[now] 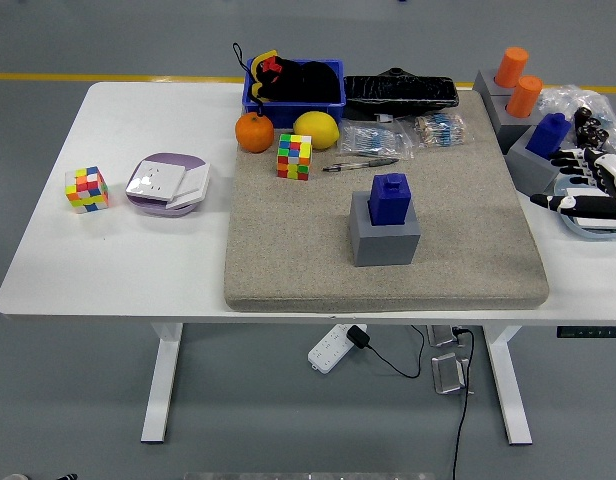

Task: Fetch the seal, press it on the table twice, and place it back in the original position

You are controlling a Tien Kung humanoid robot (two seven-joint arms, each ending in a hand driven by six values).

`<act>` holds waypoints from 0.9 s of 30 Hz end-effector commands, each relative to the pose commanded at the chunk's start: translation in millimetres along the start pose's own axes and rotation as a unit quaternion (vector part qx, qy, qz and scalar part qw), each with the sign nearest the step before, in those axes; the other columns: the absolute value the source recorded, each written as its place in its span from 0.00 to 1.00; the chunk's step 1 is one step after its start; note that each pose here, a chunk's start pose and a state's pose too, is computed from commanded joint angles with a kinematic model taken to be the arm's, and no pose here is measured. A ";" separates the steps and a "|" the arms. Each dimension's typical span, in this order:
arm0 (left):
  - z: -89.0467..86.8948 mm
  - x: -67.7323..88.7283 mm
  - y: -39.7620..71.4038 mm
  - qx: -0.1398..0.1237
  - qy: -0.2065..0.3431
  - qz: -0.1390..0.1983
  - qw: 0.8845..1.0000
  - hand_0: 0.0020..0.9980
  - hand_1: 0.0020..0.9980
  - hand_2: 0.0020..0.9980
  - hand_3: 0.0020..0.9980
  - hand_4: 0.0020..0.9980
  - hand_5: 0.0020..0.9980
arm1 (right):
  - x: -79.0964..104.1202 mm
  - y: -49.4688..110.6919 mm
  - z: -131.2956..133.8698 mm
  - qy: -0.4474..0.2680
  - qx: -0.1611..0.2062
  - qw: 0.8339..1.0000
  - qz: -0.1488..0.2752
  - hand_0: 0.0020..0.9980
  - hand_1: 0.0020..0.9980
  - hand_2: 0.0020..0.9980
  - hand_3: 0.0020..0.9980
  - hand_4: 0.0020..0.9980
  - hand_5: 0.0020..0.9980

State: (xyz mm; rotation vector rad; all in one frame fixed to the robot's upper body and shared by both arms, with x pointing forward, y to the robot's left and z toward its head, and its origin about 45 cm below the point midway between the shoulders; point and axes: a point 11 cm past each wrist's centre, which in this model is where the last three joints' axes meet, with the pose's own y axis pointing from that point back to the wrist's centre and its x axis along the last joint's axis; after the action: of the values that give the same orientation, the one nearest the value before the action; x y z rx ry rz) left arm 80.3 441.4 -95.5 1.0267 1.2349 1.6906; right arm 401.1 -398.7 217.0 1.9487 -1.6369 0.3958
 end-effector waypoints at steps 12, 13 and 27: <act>3.4 -2.7 0.0 -0.003 0.003 -0.003 1.000 0.82 0.81 0.78 0.82 0.73 0.42 | -4.0 -3.3 -5.1 -0.015 0.006 1.000 -0.003 0.84 0.81 0.79 0.77 0.93 0.27; 3.7 -2.6 0.1 -0.004 0.003 -0.003 1.000 0.82 0.81 0.78 0.82 0.73 0.42 | -4.1 -3.3 -5.1 -0.015 0.006 1.000 -0.003 0.84 0.81 0.79 0.77 0.93 0.27; 5.5 -3.1 0.1 -0.005 0.005 -0.002 1.000 0.82 0.81 0.78 0.82 0.73 0.42 | -6.4 -3.9 -5.4 -0.015 0.005 1.000 -0.006 0.84 0.80 0.79 0.77 0.92 0.26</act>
State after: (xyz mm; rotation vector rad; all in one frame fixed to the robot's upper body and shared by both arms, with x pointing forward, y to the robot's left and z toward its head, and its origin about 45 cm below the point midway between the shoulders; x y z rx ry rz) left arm 86.6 440.3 -94.8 1.0089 1.2327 1.6991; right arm 404.2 -390.0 216.9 1.9799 -1.6439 0.3724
